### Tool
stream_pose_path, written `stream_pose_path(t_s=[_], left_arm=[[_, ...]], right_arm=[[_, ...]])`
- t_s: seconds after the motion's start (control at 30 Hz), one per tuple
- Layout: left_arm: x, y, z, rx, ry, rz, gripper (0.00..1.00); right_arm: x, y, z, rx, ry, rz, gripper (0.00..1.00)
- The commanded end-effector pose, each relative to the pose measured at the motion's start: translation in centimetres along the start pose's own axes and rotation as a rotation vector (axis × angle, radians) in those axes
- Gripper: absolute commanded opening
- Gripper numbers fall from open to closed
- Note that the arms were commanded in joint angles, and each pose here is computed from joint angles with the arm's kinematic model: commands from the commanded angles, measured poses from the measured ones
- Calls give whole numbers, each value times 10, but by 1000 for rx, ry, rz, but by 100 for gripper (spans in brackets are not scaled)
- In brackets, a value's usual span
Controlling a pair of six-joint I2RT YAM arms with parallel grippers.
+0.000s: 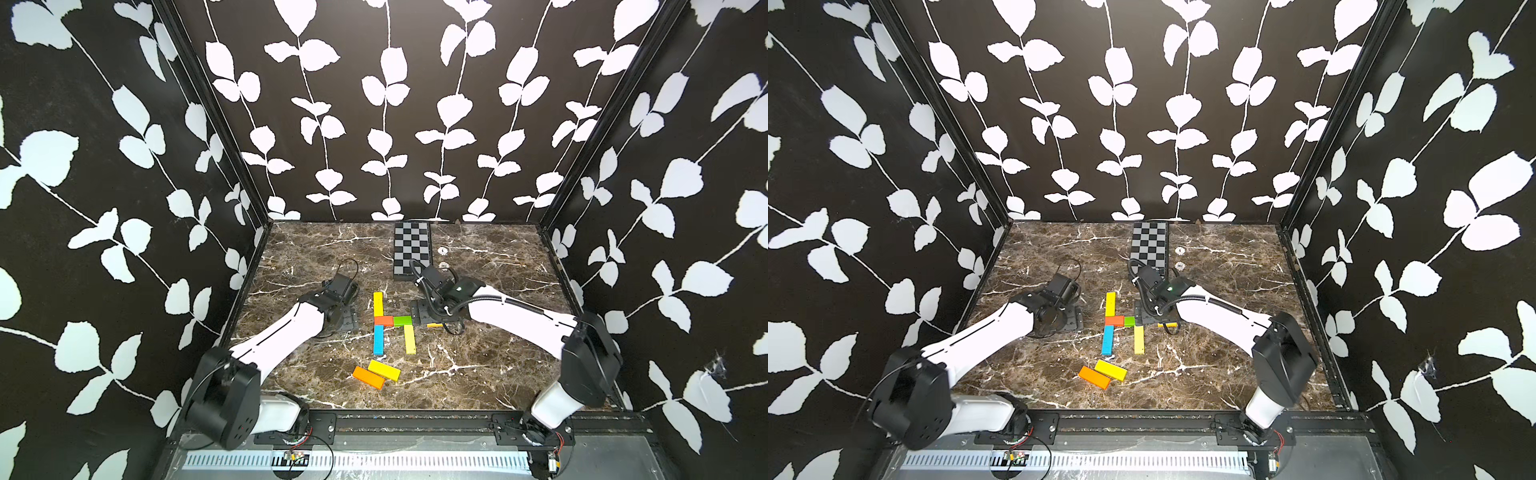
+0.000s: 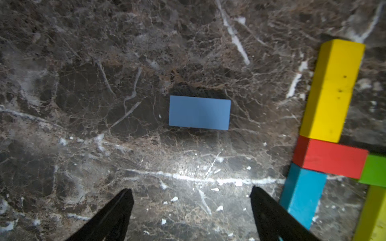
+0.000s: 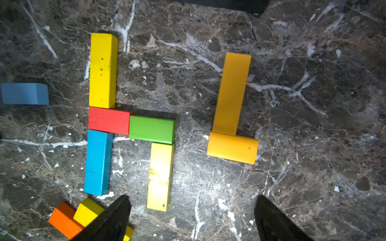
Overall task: Assemble the letter h with building blocks
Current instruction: Pick up the building block from the center of the board.
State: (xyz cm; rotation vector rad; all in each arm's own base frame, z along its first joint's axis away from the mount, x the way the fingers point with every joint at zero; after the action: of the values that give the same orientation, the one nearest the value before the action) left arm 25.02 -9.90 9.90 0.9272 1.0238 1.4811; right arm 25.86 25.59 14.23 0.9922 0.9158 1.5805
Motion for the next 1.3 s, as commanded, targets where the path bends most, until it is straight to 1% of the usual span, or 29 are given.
stream_pose_path(t_s=[0.0,0.13,0.33,0.57,0.73,0.83,0.93,1.0,1.13,1.2,1.27], left_arm=[[-4,-7,7,35,-40,23,92],[-8,-23,17,45,-33,35,93],[-4,-41,28,53,14,41,93],[-14,-59,33,73,25,-8,81],[-12,-71,31,82,32,0,76],[-12,-79,29,95,44,-12,69],[-12,-83,25,109,53,-25,59],[-12,-83,24,109,55,-33,51],[-8,-72,27,99,41,-16,43],[-7,-52,37,63,38,-21,41],[-13,-26,47,5,37,-67,42]], right_arm=[[-11,3,-14,8,-45,-8,91],[-16,1,-24,25,-47,-5,90],[-19,2,-28,28,-36,-14,90],[-19,3,-28,28,-31,-8,86],[-22,7,-29,24,-31,-13,83],[-25,10,-30,20,-33,-21,82],[-29,14,-30,9,-38,-26,81],[-31,17,-30,2,-43,-28,80],[-38,23,-26,-18,-76,-29,80],[-50,29,-23,-34,-114,-42,79],[-70,37,-20,-60,-166,-61,79]])
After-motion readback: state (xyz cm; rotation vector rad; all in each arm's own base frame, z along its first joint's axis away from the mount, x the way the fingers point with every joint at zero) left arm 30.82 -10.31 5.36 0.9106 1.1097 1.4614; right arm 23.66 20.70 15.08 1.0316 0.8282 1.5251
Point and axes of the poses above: each gripper's point midway between its finger pads, its own y axis back along the fingers, its own x axis along the line the jaws close on, z = x × y, the point moved 3 cm from there along y, back along the fingers, and after that the axes turned 2 degrees about -y, right-handed, at the moved point
